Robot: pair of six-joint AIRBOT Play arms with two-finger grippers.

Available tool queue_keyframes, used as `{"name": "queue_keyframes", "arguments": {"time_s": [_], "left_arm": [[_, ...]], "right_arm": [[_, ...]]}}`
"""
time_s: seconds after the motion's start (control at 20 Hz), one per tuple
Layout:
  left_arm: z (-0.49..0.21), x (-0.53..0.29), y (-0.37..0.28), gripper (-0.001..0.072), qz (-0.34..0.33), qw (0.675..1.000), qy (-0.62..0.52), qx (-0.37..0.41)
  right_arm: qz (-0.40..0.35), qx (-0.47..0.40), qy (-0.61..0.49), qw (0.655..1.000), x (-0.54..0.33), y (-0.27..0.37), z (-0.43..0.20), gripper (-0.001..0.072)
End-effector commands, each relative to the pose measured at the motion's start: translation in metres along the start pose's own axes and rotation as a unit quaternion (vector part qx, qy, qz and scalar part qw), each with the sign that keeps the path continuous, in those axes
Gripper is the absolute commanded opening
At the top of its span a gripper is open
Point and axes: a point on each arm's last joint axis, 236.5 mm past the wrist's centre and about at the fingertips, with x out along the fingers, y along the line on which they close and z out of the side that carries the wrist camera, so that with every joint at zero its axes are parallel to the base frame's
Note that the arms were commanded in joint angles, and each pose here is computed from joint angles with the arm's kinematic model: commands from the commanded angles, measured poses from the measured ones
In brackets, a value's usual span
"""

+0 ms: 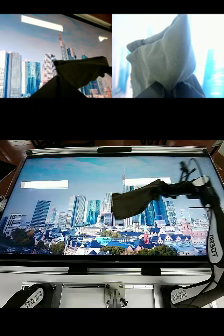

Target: Fold the shirts.

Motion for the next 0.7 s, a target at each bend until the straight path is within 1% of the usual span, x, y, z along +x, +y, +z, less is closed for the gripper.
{"name": "queue_keyframes", "arguments": {"time_s": [0.0, 0.15, 0.25, 0.35, 0.45, 0.65], "left_arm": [[0.000, 0.000, 0.000, 0.0026, 0.000, 1.000, 0.000, -0.004], [0.000, 0.000, 0.000, 0.0026, 0.001, 1.000, 0.001, -0.003], [-0.001, 0.000, 0.000, 0.0026, 0.000, 1.000, 0.001, -0.003], [-0.002, 0.000, 0.000, 0.0026, 0.000, 1.000, 0.004, -0.003], [-0.003, 0.000, 0.000, 0.0026, 0.000, 1.000, 0.007, -0.003], [-0.003, 0.000, 0.000, 0.0026, 0.000, 1.000, 0.007, -0.003]], "right_arm": [[-0.114, 0.061, -0.089, 0.988, -0.081, -0.104, 0.061, 0.0063], [-0.174, 0.139, -0.092, 0.971, -0.149, -0.186, 0.048, 0.0063], [-0.221, 0.176, -0.055, 0.958, -0.192, -0.231, 0.013, 0.0063], [-0.282, 0.222, -0.002, 0.933, -0.237, -0.269, -0.035, 0.0063], [-0.327, 0.282, 0.035, 0.901, -0.276, -0.290, -0.077, 0.0062], [-0.339, 0.352, 0.080, 0.869, -0.286, -0.288, -0.143, 0.0062]]}}
